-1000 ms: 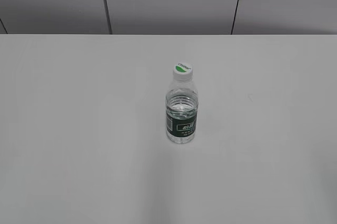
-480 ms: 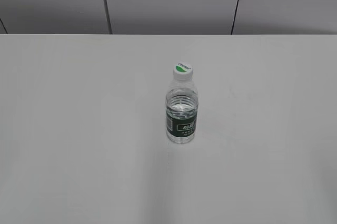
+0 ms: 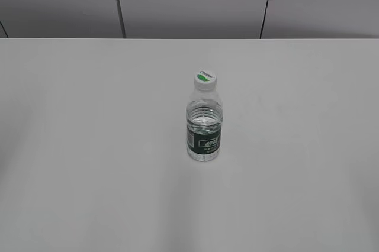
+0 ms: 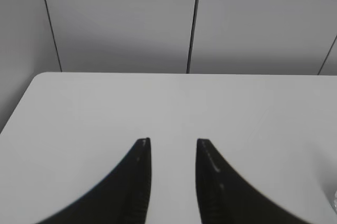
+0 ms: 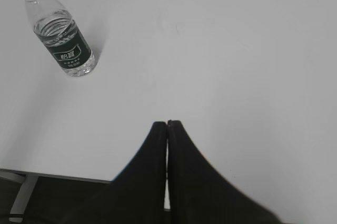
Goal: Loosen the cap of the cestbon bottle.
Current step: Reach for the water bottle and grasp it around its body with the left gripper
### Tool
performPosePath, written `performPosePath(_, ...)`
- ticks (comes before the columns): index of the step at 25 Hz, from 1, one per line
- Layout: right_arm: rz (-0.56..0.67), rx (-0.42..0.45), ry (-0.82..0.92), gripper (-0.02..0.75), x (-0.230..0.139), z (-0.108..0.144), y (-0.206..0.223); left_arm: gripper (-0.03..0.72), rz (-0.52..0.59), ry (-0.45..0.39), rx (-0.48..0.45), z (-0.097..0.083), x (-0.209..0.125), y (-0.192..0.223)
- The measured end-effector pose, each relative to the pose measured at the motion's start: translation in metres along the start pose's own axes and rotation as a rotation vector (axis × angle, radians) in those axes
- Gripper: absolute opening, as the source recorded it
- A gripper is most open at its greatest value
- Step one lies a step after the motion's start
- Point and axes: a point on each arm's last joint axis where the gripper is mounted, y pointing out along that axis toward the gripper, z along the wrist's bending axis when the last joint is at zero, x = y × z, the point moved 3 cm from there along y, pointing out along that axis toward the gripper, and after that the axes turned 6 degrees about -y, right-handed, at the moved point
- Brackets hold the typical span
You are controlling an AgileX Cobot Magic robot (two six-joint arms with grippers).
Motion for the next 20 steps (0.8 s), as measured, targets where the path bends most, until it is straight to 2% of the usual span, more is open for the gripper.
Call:
performPosePath(3, 0.000, 0.000, 0.000, 0.003, 0.000, 0.000, 0.000, 0.241, 0.006, 0.016, 0.007, 0.004, 0.006, 0.037)
performPosePath(8, 0.000, 0.000, 0.000, 0.003, 0.000, 0.000, 0.000, 0.241, 0.023, 0.012, 0.040, 0.011, 0.005, 0.073)
performPosePath(11, -0.002, 0.000, 0.000, 0.003, 0.000, 0.000, 0.000, 0.241, 0.043, 0.022, 0.031, 0.009, -0.001, 0.105)
performPosePath(14, -0.002, 0.000, 0.000, 0.003, 0.000, 0.000, 0.000, 0.239, 0.088, 0.059, -0.036, -0.009, -0.014, 0.128)
performPosePath(20, -0.002, 0.000, 0.000, 0.003, 0.000, 0.000, 0.000, 0.238, 0.173, 0.262, -0.247, -0.068, -0.052, 0.160)
